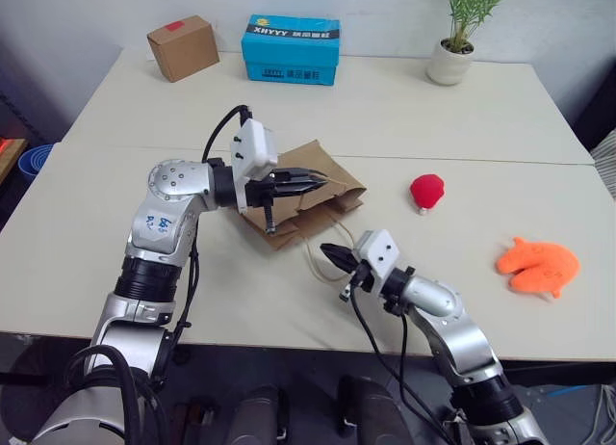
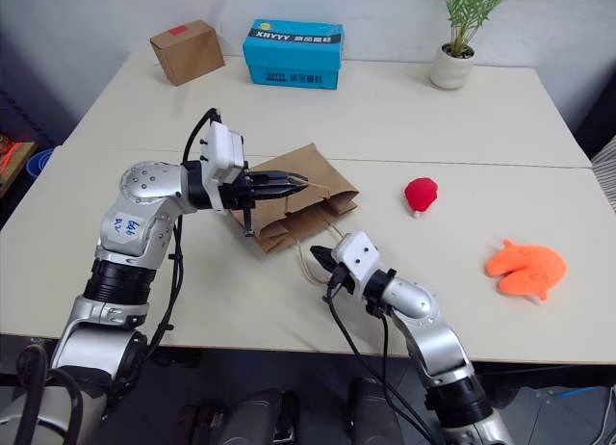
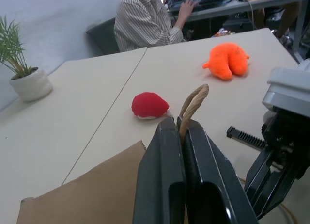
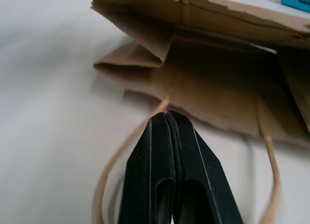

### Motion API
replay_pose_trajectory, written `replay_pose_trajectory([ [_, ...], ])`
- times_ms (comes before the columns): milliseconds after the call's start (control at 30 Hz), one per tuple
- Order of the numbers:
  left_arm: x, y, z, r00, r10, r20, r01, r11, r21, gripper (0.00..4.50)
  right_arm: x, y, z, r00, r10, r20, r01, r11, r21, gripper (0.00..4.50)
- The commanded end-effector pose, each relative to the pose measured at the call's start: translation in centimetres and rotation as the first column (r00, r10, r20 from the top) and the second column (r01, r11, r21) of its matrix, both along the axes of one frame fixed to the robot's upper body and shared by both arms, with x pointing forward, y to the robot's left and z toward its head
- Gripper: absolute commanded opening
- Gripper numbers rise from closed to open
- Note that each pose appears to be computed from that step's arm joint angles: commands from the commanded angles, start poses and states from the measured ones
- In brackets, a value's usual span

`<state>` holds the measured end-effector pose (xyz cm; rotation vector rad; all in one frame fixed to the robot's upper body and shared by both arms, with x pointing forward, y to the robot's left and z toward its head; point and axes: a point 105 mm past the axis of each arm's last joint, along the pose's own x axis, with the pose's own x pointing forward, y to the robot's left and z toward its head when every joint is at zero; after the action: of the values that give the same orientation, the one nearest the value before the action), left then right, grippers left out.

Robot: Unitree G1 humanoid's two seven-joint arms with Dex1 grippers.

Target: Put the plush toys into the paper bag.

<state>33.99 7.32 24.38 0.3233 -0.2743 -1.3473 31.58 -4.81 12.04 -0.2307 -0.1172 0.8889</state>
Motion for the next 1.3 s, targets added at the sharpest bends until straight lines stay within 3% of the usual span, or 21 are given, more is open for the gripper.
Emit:
replay_pose_trajectory([
  [33,-1.3,-0.3,2.4,0.996,-0.072,0.054,0.074,0.996,-0.042,0.05,1.5,1.0,1.4,0.997,-0.017,0.069,0.015,1.000,0.016,0.00],
  [233,-1.8,-0.5,2.3,0.995,-0.086,0.053,0.088,0.996,-0.033,0.05,3.9,2.5,1.8,0.995,-0.050,0.085,0.049,0.999,0.013,0.00],
  [400,-1.7,-0.7,4.9,0.994,-0.080,0.076,0.091,0.982,-0.165,0.05,5.6,3.2,-0.5,0.997,-0.077,0.014,0.078,0.995,-0.057,0.00],
  [767,-1.1,1.0,10.4,0.997,-0.051,0.064,0.074,0.894,-0.442,0.05,5.4,1.9,-3.0,0.994,-0.102,-0.050,0.095,0.988,-0.124,0.00],
  [967,-1.0,1.4,10.1,0.998,-0.060,0.028,0.066,0.897,-0.437,0.05,5.1,1.5,-3.7,0.990,-0.109,-0.086,0.093,0.982,-0.164,0.00],
  [1067,-0.9,0.5,8.5,0.998,-0.033,0.062,0.053,0.933,-0.357,0.05,4.7,1.9,-2.1,0.996,-0.068,-0.055,0.063,0.994,-0.093,0.00],
  [1167,-1.2,-0.2,7.6,0.997,-0.046,0.067,0.066,0.939,-0.336,0.05,4.4,2.1,0.9,0.997,-0.043,-0.071,0.055,0.982,0.181,0.00],
  [1233,-1.2,-0.4,7.4,0.997,-0.050,0.053,0.066,0.932,-0.357,0.00,3.8,1.7,1.7,0.995,0.007,-0.097,0.017,0.969,0.248,0.38],
  [1300,-1.2,-0.6,7.2,0.998,-0.050,0.046,0.063,0.927,-0.369,0.00,2.6,1.0,1.2,0.993,0.062,-0.098,-0.042,0.981,0.188,0.96],
])
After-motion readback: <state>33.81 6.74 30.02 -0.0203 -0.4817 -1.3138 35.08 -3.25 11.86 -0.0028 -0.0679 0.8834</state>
